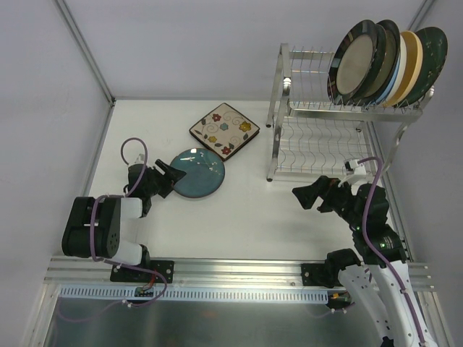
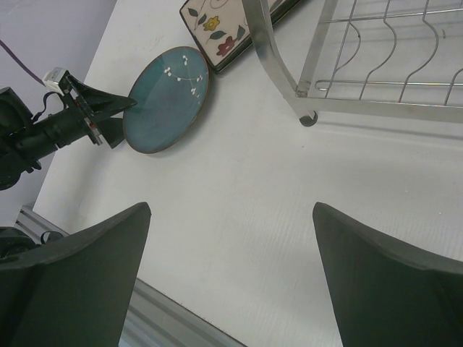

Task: Load the plates into the dish rack
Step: Grab a plate with the left arm

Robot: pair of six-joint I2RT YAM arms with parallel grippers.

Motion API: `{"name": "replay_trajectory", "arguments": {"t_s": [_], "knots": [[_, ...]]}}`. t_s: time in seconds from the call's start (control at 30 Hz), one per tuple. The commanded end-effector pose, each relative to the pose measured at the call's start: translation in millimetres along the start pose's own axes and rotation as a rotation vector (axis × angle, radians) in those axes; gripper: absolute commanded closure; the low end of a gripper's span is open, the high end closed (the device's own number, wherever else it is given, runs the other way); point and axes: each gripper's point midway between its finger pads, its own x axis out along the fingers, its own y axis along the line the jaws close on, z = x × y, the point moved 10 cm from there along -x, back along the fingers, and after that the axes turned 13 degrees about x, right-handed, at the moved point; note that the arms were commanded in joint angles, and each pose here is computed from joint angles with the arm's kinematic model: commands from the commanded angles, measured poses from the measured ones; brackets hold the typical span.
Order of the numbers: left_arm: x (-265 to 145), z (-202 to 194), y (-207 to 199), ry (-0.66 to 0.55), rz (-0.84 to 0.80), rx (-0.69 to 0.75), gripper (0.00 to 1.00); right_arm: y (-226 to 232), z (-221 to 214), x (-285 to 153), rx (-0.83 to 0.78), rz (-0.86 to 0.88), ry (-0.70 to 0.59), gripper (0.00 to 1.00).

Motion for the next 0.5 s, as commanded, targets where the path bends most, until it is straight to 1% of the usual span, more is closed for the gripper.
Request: {"name": "replay_trajectory", "arguments": {"t_s": [0.0,0.03,0.07,0.17,0.2,0.27,0.3,0.37,0.4,0.47], "knots": [[7.8,-14.9,5.8,0.075,0.017,-0.004,0.32,7.7,5.8,-1.0,-0.001,0.046,-0.029,0.0],[9.4,-17.6,7.4,0.086,0.02,-0.009,0.34,7.1,5.9,-0.7,0.0,0.041,-0.03,0.0],[10.0,-18.7,8.0,0.09,0.018,-0.009,0.39,6.8,5.2,-0.5,0.0,0.04,-0.026,0.01],[12.0,-22.6,9.8,0.111,0.013,-0.015,0.46,6.3,5.0,0.5,0.001,0.037,-0.023,0.01],[12.2,-24.1,10.2,0.119,0.01,-0.017,0.56,5.0,4.3,1.2,0.002,0.031,-0.021,0.01],[12.0,-24.7,9.6,0.123,-0.003,-0.019,0.67,4.7,4.6,2.3,0.002,0.027,-0.016,0.01],[11.1,-26.2,9.8,0.126,-0.006,-0.018,0.75,5.0,4.4,2.8,0.003,0.028,-0.013,0.01],[8.6,-26.5,8.6,0.121,-0.016,-0.015,0.83,5.3,5.0,4.5,0.009,0.028,-0.008,0.0],[7.3,-26.8,8.3,0.12,-0.019,-0.012,0.9,5.0,4.9,5.3,0.01,0.028,-0.005,0.0],[3.3,-26.5,5.5,0.114,-0.039,-0.006,0.95,6.0,5.0,7.6,0.013,0.035,0.003,0.0]]}}
